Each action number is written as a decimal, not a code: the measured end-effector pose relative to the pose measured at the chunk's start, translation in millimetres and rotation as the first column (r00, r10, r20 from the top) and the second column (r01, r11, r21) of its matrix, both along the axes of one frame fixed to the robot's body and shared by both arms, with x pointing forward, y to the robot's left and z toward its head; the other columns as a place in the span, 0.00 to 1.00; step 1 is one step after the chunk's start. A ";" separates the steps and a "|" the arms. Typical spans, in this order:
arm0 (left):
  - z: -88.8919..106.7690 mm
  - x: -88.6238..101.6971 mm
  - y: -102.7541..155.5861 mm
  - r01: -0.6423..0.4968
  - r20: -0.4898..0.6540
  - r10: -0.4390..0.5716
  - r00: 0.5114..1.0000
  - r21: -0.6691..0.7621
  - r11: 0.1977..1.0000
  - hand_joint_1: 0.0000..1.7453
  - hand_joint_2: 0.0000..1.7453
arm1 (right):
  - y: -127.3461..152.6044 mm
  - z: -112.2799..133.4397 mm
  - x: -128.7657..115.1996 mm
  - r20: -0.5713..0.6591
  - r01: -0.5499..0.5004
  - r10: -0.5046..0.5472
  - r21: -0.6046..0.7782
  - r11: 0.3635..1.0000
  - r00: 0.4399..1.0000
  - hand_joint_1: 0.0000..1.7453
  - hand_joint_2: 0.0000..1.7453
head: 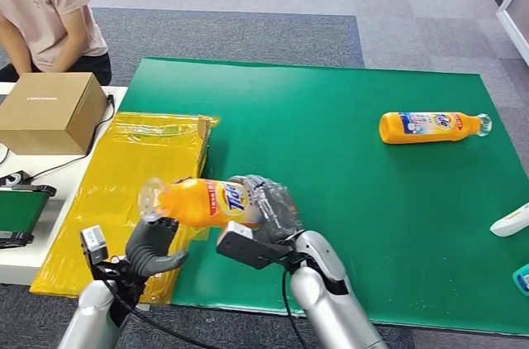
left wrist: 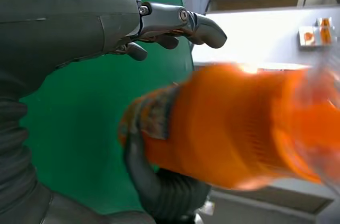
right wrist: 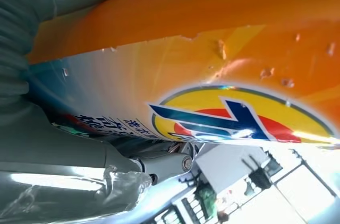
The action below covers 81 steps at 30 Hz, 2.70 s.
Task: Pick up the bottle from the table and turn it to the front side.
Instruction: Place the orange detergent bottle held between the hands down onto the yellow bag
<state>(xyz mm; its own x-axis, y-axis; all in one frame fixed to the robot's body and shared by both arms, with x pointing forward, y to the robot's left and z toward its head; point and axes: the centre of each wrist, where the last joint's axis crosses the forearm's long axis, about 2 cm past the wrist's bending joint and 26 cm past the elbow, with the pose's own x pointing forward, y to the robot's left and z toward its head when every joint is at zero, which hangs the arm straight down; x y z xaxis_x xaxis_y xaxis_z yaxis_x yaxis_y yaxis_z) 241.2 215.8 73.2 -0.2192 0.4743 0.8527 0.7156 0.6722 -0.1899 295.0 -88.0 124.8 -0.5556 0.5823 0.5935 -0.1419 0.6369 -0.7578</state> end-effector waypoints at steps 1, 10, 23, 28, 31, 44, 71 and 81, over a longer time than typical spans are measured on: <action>2.2 1.6 -4.0 0.020 0.002 -0.020 1.000 0.007 1.000 0.00 1.00 | 4.6 -3.9 -1.3 -0.006 -0.013 0.013 -0.014 1.000 1.000 1.00 1.00; 8.3 6.0 -14.1 0.065 0.002 -0.065 0.998 0.031 0.997 0.00 1.00 | 25.7 -24.7 -12.5 -0.025 -0.108 0.106 -0.109 0.988 0.994 1.00 1.00; 8.1 7.2 -13.7 0.014 -0.001 -0.013 1.000 0.092 0.996 1.00 0.50 | 29.4 -33.3 -16.6 -0.063 -0.128 0.121 -0.130 0.983 0.991 0.59 1.00; 12.7 10.5 -19.9 -0.111 0.053 0.102 0.993 0.196 0.974 1.00 1.00 | 30.8 -32.4 -16.9 -0.093 -0.131 0.122 -0.108 0.985 0.988 0.00 1.00; 22.3 14.3 -26.1 -0.222 0.149 0.187 0.971 0.269 0.937 1.00 1.00 | 31.9 -26.6 -15.4 -0.093 -0.117 0.109 -0.092 0.989 0.990 0.00 1.00; 113.1 17.6 -30.3 -0.793 0.718 0.429 0.549 0.285 0.538 1.00 1.00 | 10.0 -1.1 -4.7 -0.043 0.049 -0.050 -0.013 0.999 0.998 0.00 1.00; 61.2 60.6 50.8 -0.499 0.476 0.222 0.851 0.864 0.062 1.00 1.00 | -42.4 -12.4 -10.8 -0.078 0.150 -0.144 0.078 0.986 0.986 0.00 1.00; 15.5 48.6 88.8 -0.398 0.392 0.078 0.917 0.911 0.109 1.00 1.00 | -33.7 -22.5 -9.8 -0.100 0.100 -0.092 0.088 0.991 0.991 0.00 1.00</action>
<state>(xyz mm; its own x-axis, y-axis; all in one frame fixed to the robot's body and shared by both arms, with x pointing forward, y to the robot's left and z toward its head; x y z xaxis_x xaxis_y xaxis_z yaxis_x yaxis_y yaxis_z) 289.9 304.6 88.7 -0.3656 -0.8106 0.4575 0.3830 0.3169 0.8677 285.1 -121.7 102.3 -0.4382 0.5704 0.6947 -0.1453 0.7177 -0.6810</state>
